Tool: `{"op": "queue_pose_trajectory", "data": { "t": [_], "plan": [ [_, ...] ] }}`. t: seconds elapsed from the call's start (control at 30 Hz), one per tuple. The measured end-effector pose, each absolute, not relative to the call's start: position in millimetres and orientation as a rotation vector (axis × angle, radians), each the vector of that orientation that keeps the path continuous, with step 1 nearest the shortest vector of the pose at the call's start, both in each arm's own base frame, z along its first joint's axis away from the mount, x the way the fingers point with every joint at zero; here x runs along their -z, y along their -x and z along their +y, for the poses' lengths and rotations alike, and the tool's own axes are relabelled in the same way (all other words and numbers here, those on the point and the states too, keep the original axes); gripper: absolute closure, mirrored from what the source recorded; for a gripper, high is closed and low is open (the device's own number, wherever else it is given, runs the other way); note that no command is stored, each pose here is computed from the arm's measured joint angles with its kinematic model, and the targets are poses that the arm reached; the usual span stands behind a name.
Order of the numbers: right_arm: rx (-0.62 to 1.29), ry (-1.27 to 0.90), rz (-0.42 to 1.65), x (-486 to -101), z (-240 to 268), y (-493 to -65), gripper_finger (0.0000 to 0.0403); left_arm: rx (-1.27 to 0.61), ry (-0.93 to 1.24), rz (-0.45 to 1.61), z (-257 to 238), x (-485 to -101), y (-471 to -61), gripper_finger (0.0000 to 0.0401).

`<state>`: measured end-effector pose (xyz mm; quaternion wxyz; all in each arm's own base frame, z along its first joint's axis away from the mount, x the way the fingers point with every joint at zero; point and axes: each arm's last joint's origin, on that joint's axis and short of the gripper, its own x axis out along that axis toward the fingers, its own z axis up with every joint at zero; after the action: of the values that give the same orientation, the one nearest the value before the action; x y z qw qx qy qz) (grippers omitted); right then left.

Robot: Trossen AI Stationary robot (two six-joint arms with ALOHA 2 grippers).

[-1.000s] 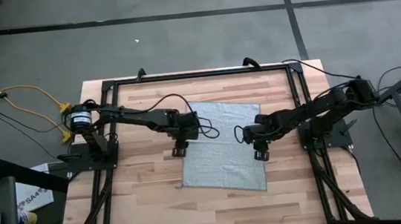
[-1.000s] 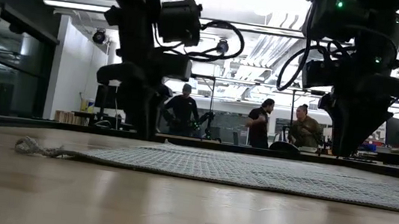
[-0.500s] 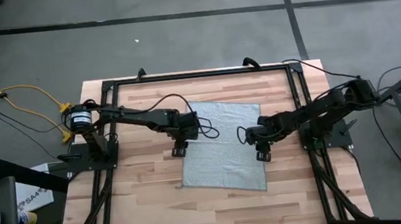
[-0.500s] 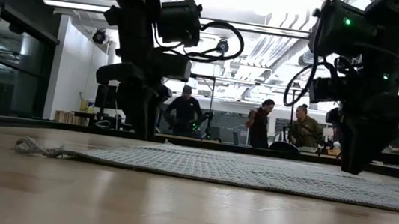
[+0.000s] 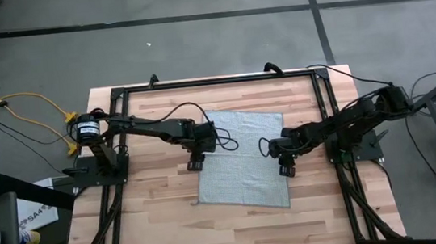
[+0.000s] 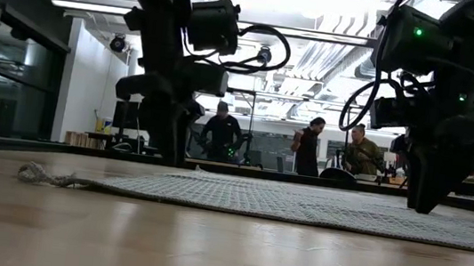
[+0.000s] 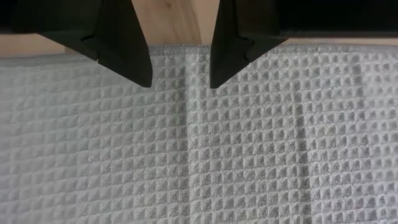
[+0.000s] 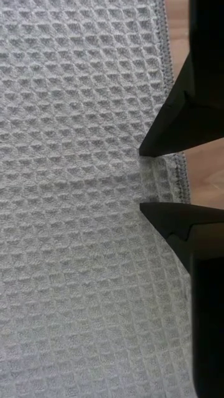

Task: Fold microfiber towels
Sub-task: Fold the gray towel on the table

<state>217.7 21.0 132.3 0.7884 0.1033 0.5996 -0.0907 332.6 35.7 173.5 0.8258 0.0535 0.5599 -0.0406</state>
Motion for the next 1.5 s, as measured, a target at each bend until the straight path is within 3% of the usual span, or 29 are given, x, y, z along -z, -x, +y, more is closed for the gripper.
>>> {"op": "queue_pose_trajectory", "data": {
  "t": [0.3, 0.6, 1.07, 1.23, 1.5],
  "plan": [
    [0.193, -0.225, 1.282, -132, 21, -219, 0.0277, 0.101, -0.094, 1.188, 35, -173, -333, 0.024],
    [0.188, -0.229, 1.269, -132, 21, -220, 0.0277, 0.1, -0.091, 1.269, 36, -146, -339, 0.024],
    [0.188, -0.252, 1.272, -132, 22, -220, 0.0277, 0.039, -0.167, 1.288, 40, -157, -347, 0.0242],
    [0.192, -0.257, 1.275, -132, 22, -220, 0.0287, 0.044, -0.156, 1.313, 39, -157, -345, 0.0272],
    [0.188, -0.264, 1.28, -132, 22, -219, 0.0356, 0.043, -0.119, 1.333, 39, -157, -343, 0.0339]
  ]
}}
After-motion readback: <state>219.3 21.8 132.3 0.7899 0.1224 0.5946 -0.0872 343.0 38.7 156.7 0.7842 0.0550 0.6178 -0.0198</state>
